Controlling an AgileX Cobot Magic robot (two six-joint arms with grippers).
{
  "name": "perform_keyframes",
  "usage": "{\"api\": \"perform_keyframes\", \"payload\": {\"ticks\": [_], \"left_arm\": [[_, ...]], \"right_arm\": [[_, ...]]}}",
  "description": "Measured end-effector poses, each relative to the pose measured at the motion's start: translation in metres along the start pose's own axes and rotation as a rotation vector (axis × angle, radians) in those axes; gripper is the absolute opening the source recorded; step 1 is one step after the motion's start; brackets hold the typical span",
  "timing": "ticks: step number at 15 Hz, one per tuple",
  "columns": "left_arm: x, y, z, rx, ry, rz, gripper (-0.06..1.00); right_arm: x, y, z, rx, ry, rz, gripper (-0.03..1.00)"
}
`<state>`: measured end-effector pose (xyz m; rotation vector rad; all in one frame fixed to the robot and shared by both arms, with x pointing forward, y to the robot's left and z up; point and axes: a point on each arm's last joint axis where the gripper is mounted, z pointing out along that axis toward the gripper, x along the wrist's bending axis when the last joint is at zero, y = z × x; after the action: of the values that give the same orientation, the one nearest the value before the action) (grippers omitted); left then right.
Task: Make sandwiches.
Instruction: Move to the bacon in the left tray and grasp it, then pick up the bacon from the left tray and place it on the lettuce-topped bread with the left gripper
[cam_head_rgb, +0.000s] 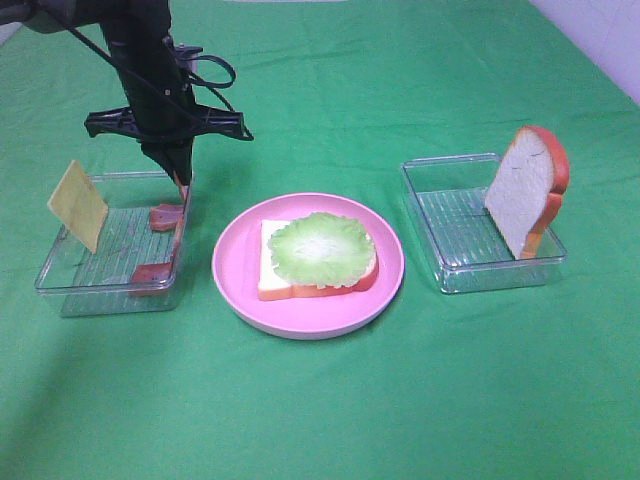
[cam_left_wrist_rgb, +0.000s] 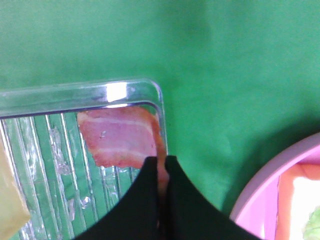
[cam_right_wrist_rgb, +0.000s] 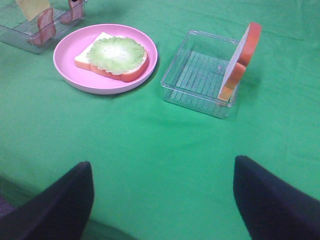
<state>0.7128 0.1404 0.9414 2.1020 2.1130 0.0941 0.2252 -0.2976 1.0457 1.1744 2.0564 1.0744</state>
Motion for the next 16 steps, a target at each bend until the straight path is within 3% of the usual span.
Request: {"api": "perform_keyframes", "payload": {"ticks": [4,9,10,13,16], "left_arm": [[0.0,0.0,-0.003,-0.004,-0.001,0.0,0.0],[-0.004,0.001,-0.047,-0.077,-0.069,0.042,0.0],[-0.009,0.002,-0.077,-0.136,-0.137,0.058,0.0],[-0.023,0.001,-0.118,-0.245,-0.313,0.104,0.0],[-0.044,0.0,-0.128,-0.265,-0.553,0.139,0.0]], "right_arm": [[0.0,0.0,0.0,0.0,0.0,0.0,0.74],[0.0,0.0,0.0,0.0,0.0,0.0,0.74],[0.0,0.0,0.0,0.0,0.0,0.0,0.74],[0.0,0.0,0.0,0.0,0.0,0.0,0.74],[0.0,0.0,0.0,0.0,0.0,0.0,0.74]]}}
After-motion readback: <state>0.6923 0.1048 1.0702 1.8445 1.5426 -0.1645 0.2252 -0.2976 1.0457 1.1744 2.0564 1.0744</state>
